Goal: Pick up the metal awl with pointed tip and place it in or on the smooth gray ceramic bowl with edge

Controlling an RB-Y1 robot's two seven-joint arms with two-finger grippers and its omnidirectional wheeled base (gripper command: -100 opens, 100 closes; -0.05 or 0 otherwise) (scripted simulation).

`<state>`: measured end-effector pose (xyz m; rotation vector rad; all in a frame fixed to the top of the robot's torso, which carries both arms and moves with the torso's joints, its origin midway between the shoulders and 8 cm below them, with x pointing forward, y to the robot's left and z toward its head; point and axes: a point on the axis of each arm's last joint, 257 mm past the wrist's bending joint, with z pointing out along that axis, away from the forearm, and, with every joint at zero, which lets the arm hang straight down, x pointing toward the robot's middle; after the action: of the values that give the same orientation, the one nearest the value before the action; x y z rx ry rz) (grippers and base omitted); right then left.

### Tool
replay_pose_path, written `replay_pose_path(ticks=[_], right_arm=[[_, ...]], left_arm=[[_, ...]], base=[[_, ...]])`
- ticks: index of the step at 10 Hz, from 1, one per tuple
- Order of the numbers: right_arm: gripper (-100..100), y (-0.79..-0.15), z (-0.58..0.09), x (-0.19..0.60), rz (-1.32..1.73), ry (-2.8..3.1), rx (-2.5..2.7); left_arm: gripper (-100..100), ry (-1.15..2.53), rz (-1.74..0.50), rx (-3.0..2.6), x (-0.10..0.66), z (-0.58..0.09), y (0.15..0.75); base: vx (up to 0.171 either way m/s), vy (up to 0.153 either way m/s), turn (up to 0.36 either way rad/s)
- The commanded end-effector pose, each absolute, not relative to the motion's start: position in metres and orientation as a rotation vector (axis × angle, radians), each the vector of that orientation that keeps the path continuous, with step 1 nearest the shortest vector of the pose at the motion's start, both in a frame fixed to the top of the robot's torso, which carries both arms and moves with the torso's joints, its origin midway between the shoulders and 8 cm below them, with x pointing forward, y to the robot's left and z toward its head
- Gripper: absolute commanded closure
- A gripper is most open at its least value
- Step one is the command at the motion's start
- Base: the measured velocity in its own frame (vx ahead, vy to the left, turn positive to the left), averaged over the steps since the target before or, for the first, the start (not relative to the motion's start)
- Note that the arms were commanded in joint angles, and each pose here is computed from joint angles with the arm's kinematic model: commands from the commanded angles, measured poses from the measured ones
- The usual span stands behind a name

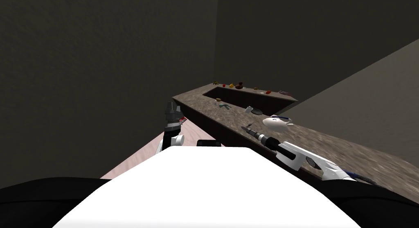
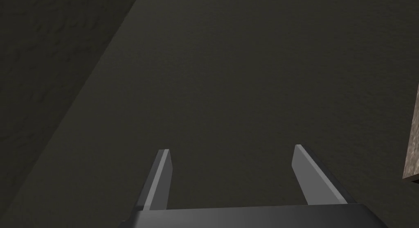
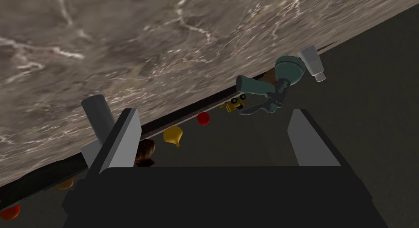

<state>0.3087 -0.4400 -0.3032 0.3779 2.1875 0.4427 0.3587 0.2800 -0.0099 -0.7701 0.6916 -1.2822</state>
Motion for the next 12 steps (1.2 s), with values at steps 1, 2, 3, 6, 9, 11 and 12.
replay_pose_path(ticks=[1, 2, 3, 6, 9, 11, 12], right_arm=[[-100, -0.457, -0.304, 0.304, 0.381, 2.227, 0.354], [-100, -0.458, -0.303, 0.305, 0.375, 2.232, 0.342], [-100, -0.474, -0.304, 0.303, 0.323, 2.261, 0.324], [-100, -0.49, -0.302, 0.303, 0.263, 2.294, 0.286], [-100, -0.516, -0.297, 0.302, 0.163, 2.342, 0.23], [-100, -0.537, -0.29, 0.303, 0.081, 2.376, 0.181], [-100, -0.546, -0.287, 0.305, 0.046, 2.389, 0.158]], left_arm=[[0, 0.692, -1.282, -0.77, 0.359, -0.01, 0.28], [0, 0.692, -1.282, -0.77, 0.359, -0.01, 0.28], [0, 0.692, -1.282, -0.77, 0.359, -0.01, 0.28], [0, 0.692, -1.282, -0.77, 0.359, -0.01, 0.28], [0, 0.692, -1.282, -0.77, 0.359, -0.01, 0.28], [0, 0.692, -1.282, -0.77, 0.359, -0.01, 0.28], [0, 0.692, -1.282, -0.77, 0.359, -0.01, 0.28]], base=[[-0.015, -0.004, 0.087], [-0.014, -0.005, 0.059], [-0.016, -0.003, 0.108], [-0.013, -0.004, 0.067], [-0.016, -0.005, 0.088], [-0.014, -0.002, 0.092], [-0.019, -0.006, 0.106]])
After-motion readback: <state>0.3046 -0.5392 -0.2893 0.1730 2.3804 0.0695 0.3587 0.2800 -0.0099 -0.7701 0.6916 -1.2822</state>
